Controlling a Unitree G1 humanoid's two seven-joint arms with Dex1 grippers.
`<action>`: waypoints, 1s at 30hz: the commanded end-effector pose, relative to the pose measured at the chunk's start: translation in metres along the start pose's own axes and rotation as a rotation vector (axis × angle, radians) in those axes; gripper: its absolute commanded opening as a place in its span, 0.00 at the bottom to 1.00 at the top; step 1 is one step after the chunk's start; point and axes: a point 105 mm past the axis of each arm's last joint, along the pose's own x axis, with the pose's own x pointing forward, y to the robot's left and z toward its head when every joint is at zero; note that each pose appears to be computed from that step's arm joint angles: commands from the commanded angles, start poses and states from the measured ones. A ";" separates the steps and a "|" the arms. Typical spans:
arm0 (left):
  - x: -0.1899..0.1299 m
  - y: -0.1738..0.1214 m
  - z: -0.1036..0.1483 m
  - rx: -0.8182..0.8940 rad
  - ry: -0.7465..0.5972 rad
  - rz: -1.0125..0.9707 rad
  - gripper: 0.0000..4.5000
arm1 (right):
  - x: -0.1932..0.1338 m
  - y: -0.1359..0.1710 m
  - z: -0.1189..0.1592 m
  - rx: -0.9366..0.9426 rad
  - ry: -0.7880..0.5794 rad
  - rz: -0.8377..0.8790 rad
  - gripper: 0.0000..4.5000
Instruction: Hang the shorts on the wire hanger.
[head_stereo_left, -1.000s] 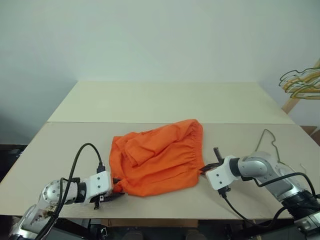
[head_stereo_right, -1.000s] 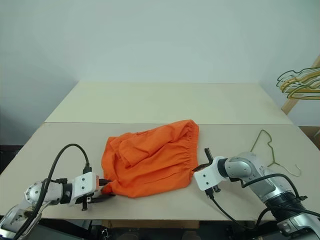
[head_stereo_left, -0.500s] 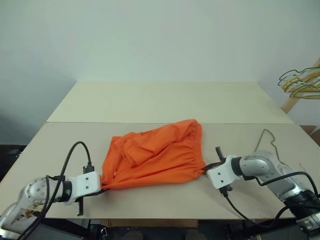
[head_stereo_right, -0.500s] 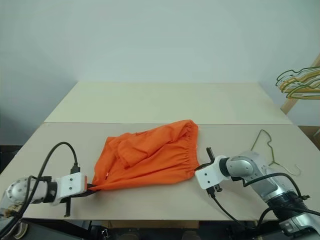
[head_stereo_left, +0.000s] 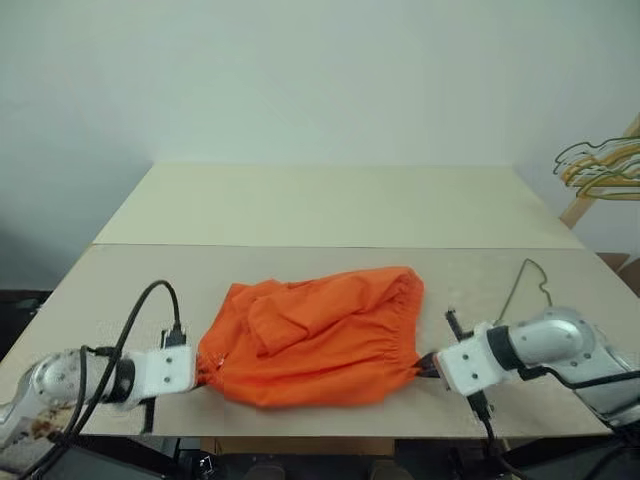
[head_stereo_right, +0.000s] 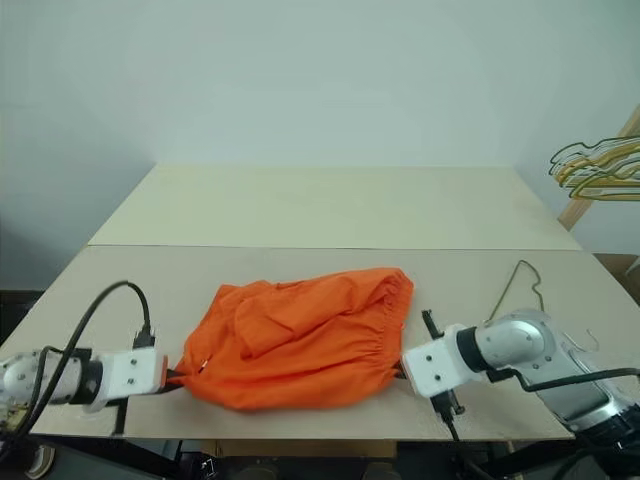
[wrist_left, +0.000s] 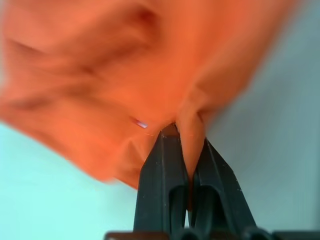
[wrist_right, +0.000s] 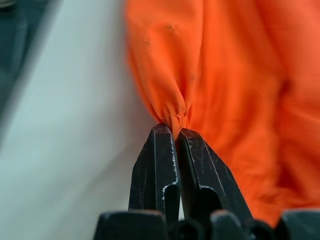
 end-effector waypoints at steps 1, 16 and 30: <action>0.007 0.107 0.033 -0.024 -0.071 0.544 0.00 | -0.042 -0.113 -0.016 -0.001 0.128 -0.532 0.00; -0.083 0.140 0.113 0.088 -0.450 0.855 0.00 | -0.081 -0.169 0.033 -0.350 -0.007 -1.072 0.00; -0.053 -0.068 -0.018 0.082 0.154 -0.136 0.00 | 0.011 0.009 -0.017 -0.367 0.025 -0.059 0.00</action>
